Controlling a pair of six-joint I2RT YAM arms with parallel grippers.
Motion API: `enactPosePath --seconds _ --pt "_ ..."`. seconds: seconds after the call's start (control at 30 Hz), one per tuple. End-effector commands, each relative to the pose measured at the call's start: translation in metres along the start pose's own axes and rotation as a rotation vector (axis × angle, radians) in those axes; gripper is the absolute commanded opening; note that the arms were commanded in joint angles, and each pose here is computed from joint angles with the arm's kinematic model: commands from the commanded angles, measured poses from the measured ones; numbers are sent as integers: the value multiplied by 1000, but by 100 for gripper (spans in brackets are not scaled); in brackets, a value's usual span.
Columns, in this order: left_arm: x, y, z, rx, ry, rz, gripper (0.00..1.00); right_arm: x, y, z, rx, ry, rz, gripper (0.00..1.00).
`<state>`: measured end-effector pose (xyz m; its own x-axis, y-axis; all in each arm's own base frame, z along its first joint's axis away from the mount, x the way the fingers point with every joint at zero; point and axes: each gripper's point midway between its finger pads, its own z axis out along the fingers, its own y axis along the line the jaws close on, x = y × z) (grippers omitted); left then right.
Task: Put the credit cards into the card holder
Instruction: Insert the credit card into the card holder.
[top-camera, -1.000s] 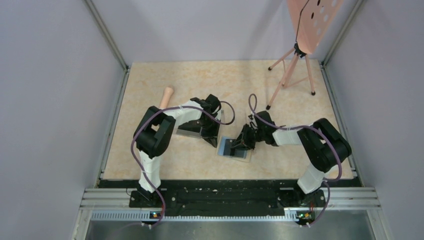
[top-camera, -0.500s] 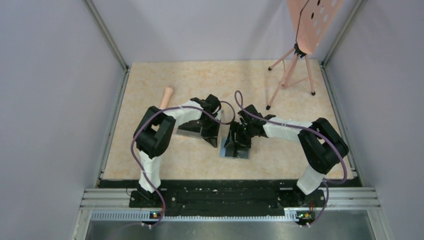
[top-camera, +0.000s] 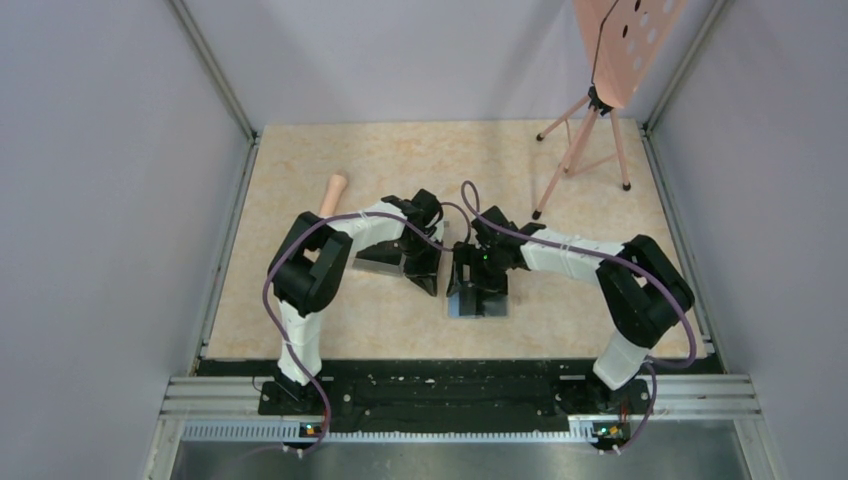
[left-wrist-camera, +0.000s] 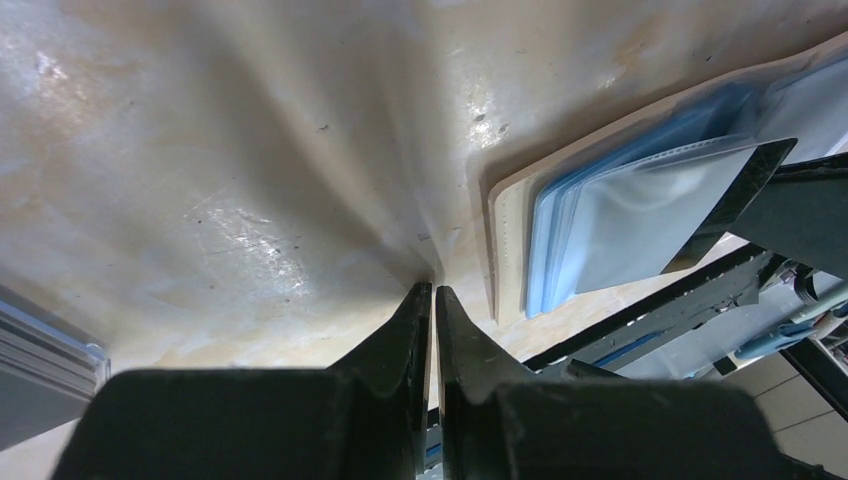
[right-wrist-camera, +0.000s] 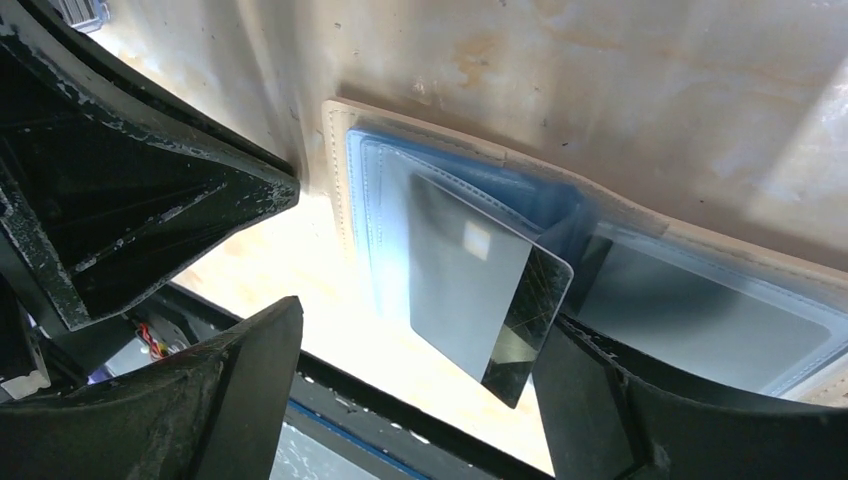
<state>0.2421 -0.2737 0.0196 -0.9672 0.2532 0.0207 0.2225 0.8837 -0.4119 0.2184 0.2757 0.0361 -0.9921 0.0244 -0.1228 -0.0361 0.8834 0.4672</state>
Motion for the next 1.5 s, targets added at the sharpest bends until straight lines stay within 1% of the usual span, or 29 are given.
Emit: enactPosePath --seconds 0.0,0.07,0.2,0.37,0.43,0.6,0.67,0.73,0.87,1.03,1.23,1.33,1.4,1.47 --pt "0 -3 6 30 8 11 10 -14 13 -20 -3 -82 -47 84" --pt "-1 -2 6 28 3 7 10 -17 15 -29 -10 -124 -39 88" --pt "-4 -3 3 36 -8 9 10 -20 16 -42 -23 -176 -40 90" --pt "-4 -7 4 59 -4 7 10 -15 13 -44 -20 -163 -57 92" --pt "-5 -7 4 59 -4 8 10 -14 6 -45 16 -161 -66 92" --pt "-4 -7 5 63 0 5 10 -18 -15 -54 124 -205 -104 92" --pt "-5 -8 5 66 1 4 10 -15 -21 -52 143 -193 -112 92" --pt "-4 -9 6 74 8 2 10 -11 -20 -46 124 -172 -115 91" --pt "-1 -9 9 83 21 -7 9 -2 -11 -29 42 -119 -99 81" --pt "0 -6 12 71 29 -14 9 0 6 -13 -58 -77 -81 73" --pt "1 -5 14 65 36 -18 8 -4 29 3 -145 -25 -76 70" --pt "0 -3 14 54 37 -17 8 -9 44 5 -199 -25 -74 64" --pt "-1 -2 13 46 33 -15 8 -11 53 3 -227 -28 -80 54" --pt "-2 -1 12 34 26 -10 9 -12 58 2 -247 -28 -81 39"
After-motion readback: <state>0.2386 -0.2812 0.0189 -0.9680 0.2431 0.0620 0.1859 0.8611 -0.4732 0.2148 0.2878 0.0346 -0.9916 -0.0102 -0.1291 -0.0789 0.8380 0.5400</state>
